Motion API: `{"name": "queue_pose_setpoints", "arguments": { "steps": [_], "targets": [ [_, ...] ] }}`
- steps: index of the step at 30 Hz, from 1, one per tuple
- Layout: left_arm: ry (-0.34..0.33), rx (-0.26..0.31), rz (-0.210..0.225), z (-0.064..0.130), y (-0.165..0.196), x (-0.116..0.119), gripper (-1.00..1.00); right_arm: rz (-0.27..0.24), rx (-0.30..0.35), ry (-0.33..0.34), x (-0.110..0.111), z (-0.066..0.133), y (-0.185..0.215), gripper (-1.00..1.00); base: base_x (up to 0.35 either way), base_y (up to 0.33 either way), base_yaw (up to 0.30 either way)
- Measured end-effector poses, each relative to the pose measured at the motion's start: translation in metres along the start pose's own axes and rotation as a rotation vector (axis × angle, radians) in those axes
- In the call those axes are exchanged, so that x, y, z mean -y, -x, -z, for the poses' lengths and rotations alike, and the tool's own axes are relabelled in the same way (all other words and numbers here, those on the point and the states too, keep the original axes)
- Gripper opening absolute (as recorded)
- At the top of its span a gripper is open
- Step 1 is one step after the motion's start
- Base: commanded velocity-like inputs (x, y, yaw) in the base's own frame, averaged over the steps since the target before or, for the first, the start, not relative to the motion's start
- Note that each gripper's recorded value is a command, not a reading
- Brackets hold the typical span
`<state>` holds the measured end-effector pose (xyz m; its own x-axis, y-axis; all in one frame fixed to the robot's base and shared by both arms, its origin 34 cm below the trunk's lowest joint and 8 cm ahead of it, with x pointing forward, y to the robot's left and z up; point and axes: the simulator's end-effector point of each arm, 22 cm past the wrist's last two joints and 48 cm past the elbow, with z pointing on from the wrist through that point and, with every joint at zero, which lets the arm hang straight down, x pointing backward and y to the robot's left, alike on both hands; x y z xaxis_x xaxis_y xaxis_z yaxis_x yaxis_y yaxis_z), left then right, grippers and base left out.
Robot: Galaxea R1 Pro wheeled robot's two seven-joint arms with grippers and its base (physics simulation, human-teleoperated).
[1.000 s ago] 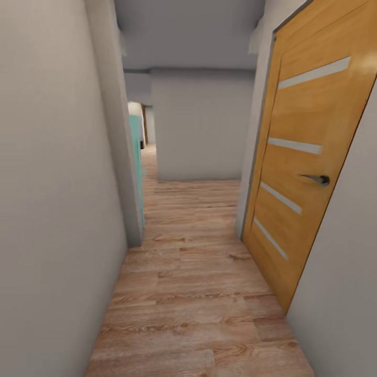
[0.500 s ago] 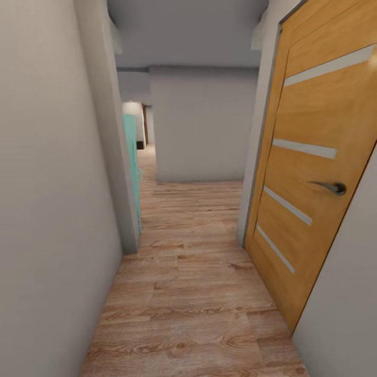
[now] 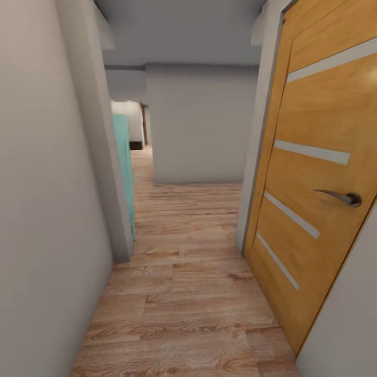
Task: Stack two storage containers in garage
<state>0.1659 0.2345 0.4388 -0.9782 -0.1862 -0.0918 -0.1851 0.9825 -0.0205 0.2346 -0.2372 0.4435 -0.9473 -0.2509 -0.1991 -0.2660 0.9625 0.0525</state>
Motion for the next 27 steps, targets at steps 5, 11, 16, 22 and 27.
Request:
{"name": "queue_pose_setpoints", "arguments": {
  "steps": [5,11,16,22,27],
  "targets": [
    [0.000,0.000,0.000,0.0000,0.0000,0.0001,1.00,-0.001,0.001,0.003,-0.0032,-0.0003,0.0009,1.00,0.321,-0.139,0.000],
    [0.000,-0.024,0.000,0.0001,-0.0053,0.0000,1.00,-0.001,0.002,0.005,-0.0044,-0.0004,0.0015,1.00,0.324,-0.033,0.187],
    [0.001,-0.035,0.011,0.0001,-0.0074,-0.0008,1.00,0.000,0.002,0.005,-0.0045,-0.0004,0.0015,1.00,0.326,-0.004,0.265],
    [0.004,-0.038,0.050,0.0001,-0.0079,-0.0016,1.00,0.000,0.005,0.004,-0.0037,-0.0004,0.0022,1.00,0.326,-0.001,0.080],
    [0.005,-0.039,0.056,0.0001,-0.0080,-0.0015,1.00,0.002,0.008,0.001,-0.0015,-0.0002,0.0024,1.00,0.326,0.000,0.009]
  ]
}}
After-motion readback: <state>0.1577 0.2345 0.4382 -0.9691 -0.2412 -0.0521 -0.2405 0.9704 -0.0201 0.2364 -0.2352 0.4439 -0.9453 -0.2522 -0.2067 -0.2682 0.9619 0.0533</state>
